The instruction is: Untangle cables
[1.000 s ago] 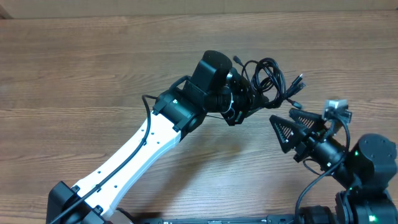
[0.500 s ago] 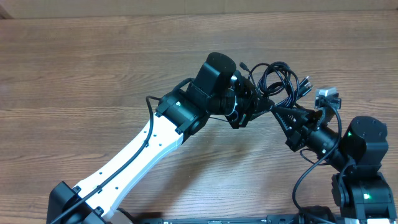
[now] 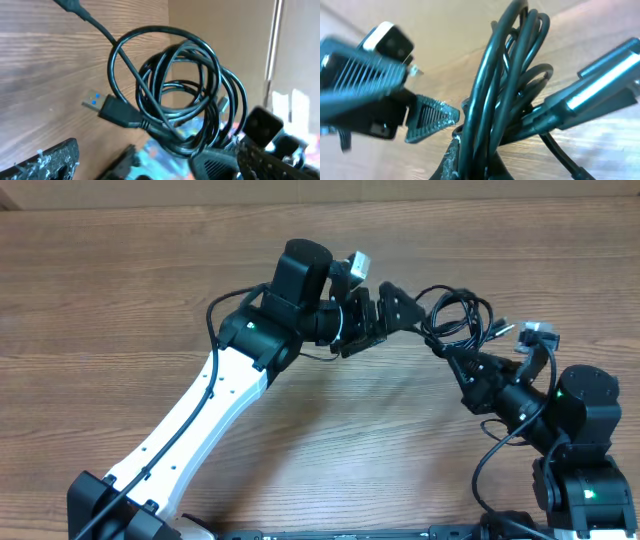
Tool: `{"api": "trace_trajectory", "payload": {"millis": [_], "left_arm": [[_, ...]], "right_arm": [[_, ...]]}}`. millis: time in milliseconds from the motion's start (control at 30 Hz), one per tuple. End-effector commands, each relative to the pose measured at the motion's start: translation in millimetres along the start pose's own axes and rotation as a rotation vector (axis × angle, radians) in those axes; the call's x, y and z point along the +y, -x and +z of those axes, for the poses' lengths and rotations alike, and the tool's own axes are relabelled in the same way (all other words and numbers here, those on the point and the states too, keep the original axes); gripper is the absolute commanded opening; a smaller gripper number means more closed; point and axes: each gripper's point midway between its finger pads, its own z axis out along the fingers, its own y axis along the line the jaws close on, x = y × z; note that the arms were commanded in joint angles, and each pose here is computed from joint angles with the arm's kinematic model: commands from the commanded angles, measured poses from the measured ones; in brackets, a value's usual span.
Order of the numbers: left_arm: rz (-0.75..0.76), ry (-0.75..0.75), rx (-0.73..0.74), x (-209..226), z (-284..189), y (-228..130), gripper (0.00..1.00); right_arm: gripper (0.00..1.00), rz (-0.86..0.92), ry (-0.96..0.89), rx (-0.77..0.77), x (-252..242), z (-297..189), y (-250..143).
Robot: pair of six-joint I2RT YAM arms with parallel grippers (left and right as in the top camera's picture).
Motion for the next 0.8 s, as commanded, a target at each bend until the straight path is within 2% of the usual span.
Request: {"api": "trace_trajectory", "payload": {"millis": [0,100,300,467,500,567,633,767], "left_arm": [[0.229,0.026,-0.016,-6,-9,-2,1.00],[0.278,0.082,-0.020,4,-6,-6,1.00],[0.388,0.130,-0.039,3,4,-12,0.98],[0.531,0.100,-0.055,-8,6,-9,1.00],[0.596,0.076,-0.079,-16,6,-4,1.00],[0.716,0.044,-0.111,-29,7,0,1.00],[0.931,0.011,-0.134,-44,10,-2,1.00],[1.016,0.001,-0.146,-50,11,-2,1.00]], "right_arm": [[0.04,0.289,-0.030,-0.073,0,-6,16],[0.04,0.488,-0.030,-0.092,-2,-6,19],[0.04,0.749,0.043,-0.163,6,-9,39],[0.04,1.183,0.124,-0.178,12,-11,49],[0.04,1.276,0.134,-0.173,12,-11,49],[0.04,1.350,0.144,-0.161,13,-11,49],[0.04,1.439,0.174,-0.137,18,-11,50],[0.04,1.476,0.234,-0.123,28,-13,57]]}}
